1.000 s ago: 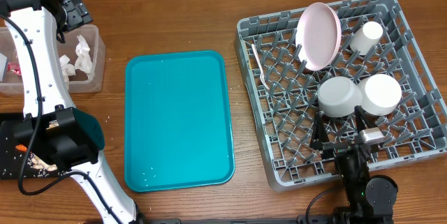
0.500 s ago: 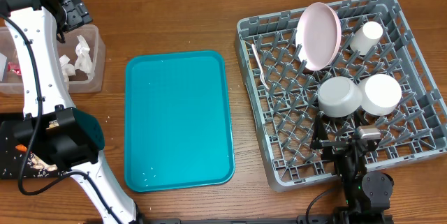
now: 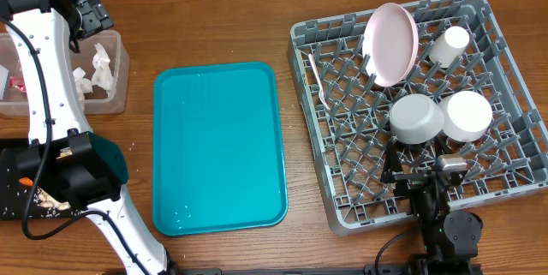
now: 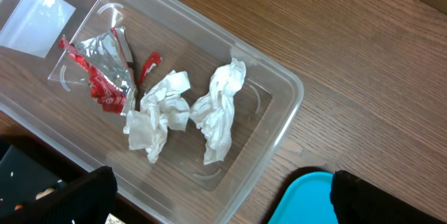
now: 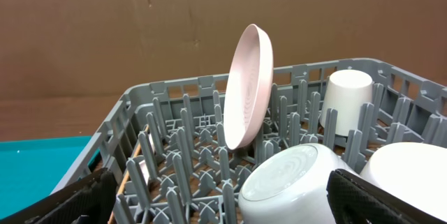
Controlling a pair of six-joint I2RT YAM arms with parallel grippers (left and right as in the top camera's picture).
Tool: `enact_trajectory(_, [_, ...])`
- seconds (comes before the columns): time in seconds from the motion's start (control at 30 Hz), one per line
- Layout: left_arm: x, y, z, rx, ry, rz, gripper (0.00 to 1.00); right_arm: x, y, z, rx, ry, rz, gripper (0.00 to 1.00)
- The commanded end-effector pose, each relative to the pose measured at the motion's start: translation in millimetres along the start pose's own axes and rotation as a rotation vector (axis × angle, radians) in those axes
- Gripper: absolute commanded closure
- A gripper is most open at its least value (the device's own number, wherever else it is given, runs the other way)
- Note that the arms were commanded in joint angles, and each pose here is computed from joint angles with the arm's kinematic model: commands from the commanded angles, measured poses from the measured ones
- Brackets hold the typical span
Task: Sort waste into correct bins and load items into the dishwasher rack
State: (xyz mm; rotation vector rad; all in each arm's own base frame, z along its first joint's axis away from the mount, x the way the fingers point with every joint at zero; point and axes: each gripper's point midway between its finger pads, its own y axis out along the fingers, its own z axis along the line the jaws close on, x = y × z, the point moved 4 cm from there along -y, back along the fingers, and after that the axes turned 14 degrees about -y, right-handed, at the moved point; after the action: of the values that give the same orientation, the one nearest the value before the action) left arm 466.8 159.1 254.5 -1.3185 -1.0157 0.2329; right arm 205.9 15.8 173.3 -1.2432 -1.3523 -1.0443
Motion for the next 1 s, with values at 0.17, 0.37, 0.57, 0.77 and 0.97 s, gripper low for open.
enact_trajectory(0.17, [4.1,-11.4,-0.8,-0.005,-0.015,-0.03,0.0,-2.6,-0.1,-2.8,-0.021,0.0,0.0,0.0])
enact_trajectory(0.37, [4.1,-11.4,-0.8,-0.005,-0.015,-0.03,0.0,-2.5,-0.1,-2.8,-0.021,-0.001,-0.001,0.0])
enact_trajectory(0.57, [4.1,-11.4,-0.9,-0.005,-0.015,-0.03,0.0,-2.5,-0.1,-2.8,-0.021,-0.001,-0.001,0.0])
enact_trajectory(0.77, [3.3,-11.5,-1.7,-0.006,-0.012,-0.029,0.0,-2.5,-0.1,-2.8,-0.021,-0.001,-0.001,0.0])
enact_trajectory(0.97, [-12.3,-61.0,-11.6,-0.062,0.023,-0.073,0.0,-2.6,-0.1,-2.8,-0.02,0.0,0.0,0.0])
